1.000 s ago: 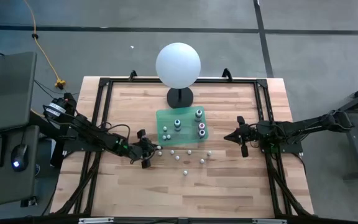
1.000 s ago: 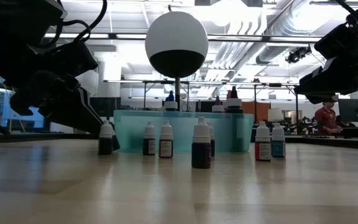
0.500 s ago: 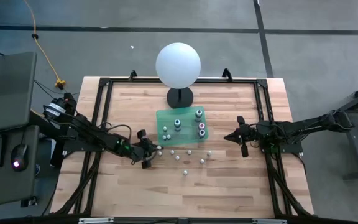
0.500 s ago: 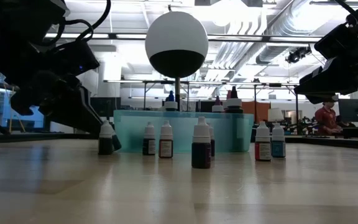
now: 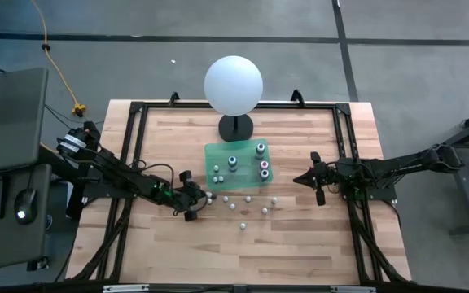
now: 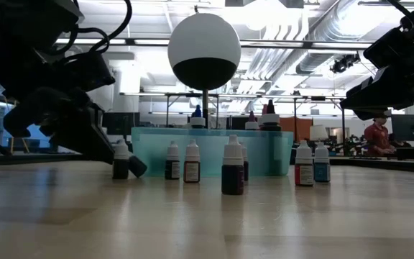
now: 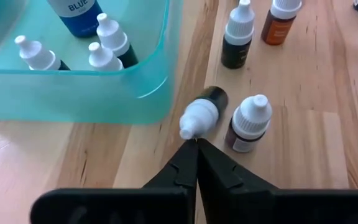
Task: Pick & Place food coloring
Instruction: Put the small green food coloring bottle into the bin
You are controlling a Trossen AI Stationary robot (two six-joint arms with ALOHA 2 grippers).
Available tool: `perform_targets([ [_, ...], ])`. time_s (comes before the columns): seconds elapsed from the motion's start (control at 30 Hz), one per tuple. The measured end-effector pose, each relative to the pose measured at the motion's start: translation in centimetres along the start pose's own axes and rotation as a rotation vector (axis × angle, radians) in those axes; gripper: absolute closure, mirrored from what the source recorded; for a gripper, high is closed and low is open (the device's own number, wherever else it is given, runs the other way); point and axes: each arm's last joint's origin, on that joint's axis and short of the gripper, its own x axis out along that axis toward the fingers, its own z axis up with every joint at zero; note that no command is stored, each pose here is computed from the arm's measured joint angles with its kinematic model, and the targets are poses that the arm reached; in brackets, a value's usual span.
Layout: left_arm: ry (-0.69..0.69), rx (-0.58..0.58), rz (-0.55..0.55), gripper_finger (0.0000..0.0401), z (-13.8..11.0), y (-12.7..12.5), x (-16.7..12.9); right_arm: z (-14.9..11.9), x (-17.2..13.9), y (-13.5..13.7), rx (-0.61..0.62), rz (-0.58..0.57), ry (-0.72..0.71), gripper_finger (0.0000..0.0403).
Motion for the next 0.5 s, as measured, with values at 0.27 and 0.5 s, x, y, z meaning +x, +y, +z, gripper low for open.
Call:
perform_targets([
  [0.27, -0.011, -0.006, -0.006, 0.0393, 0.12, -0.05, 0.00, 0.00, 0.00, 0.00, 0.000, 0.000, 0.000, 0.0402],
  [0.5, -0.034, -0.016, -0.020, 0.0392, 0.37, -0.16, -0.01, 0.00, 0.00, 0.00, 0.000, 0.000, 0.000, 0.0402],
])
